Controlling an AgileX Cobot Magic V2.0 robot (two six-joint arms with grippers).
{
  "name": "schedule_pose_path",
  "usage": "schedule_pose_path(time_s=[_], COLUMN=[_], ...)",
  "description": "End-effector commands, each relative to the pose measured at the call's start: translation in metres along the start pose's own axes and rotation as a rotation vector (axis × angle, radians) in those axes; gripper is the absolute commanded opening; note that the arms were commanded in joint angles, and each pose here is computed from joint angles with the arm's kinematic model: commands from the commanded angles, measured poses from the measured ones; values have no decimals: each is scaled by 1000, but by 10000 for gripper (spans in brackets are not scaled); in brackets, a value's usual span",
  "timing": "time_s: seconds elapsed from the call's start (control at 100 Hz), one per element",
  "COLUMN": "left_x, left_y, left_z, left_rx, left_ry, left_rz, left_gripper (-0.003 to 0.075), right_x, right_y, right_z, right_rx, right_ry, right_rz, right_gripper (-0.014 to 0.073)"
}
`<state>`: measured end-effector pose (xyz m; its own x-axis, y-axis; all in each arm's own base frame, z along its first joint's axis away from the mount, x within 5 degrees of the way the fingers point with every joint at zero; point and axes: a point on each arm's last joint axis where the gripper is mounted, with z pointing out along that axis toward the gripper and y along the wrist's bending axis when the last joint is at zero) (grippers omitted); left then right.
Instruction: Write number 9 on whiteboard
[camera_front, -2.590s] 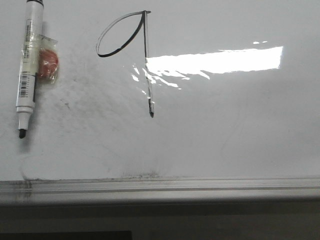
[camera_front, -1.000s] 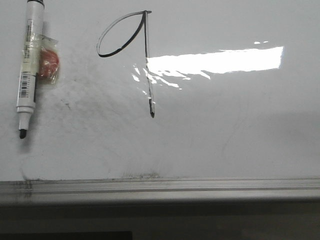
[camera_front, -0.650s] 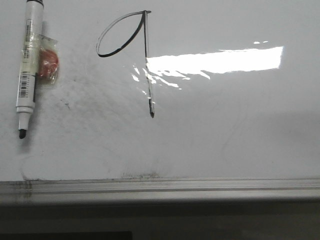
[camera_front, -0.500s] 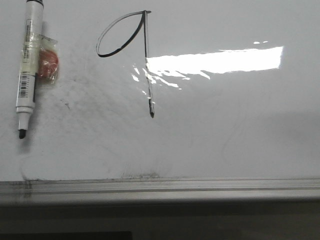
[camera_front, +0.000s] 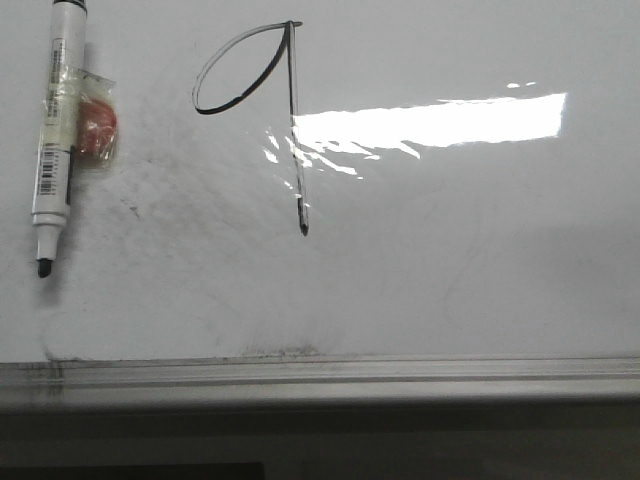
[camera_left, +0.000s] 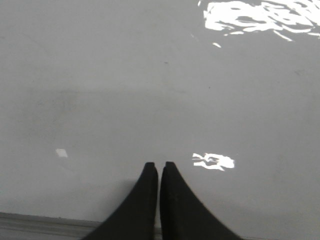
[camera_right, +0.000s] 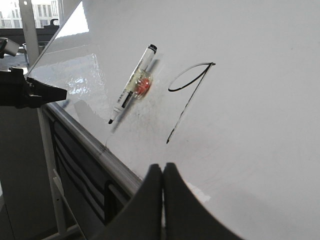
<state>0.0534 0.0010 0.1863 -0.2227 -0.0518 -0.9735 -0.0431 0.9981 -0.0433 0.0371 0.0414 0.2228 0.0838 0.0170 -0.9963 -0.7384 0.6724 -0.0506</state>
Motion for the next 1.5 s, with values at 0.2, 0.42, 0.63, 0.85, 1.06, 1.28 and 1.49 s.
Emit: schedule_pose_path(time_s=[0.2, 0.42, 0.63, 0.85, 1.06, 1.28, 1.49], left_x=[7, 7, 7, 7, 7, 7, 7], left_y=[1, 1, 1, 1, 1, 1, 1], left_z=[2, 2, 2, 2, 2, 2, 2], left_rx=[-3, -3, -3, -3, -3, -3, -3], left_ry=[-38, -38, -38, -38, -38, -38, -38], left_rz=[-13, -13, -13, -13, -13, -13, -13], left_gripper=[-20, -20, -20, -20, -20, -20, -20], right_x=[-17, -16, -1, 8, 34, 38, 41], right_y=[-3, -16, -28, -40, -40, -40, -41], right_z=[-1, -2, -7, -16, -23, -24, -26], right_rx=[36, 278, 539, 794, 878, 885, 899], right_ry=[-118, -147, -164, -68, 209, 242, 275], right_rz=[-31, -120, -125, -97, 8, 37, 54], right_gripper=[-71, -71, -71, -71, -71, -71, -71])
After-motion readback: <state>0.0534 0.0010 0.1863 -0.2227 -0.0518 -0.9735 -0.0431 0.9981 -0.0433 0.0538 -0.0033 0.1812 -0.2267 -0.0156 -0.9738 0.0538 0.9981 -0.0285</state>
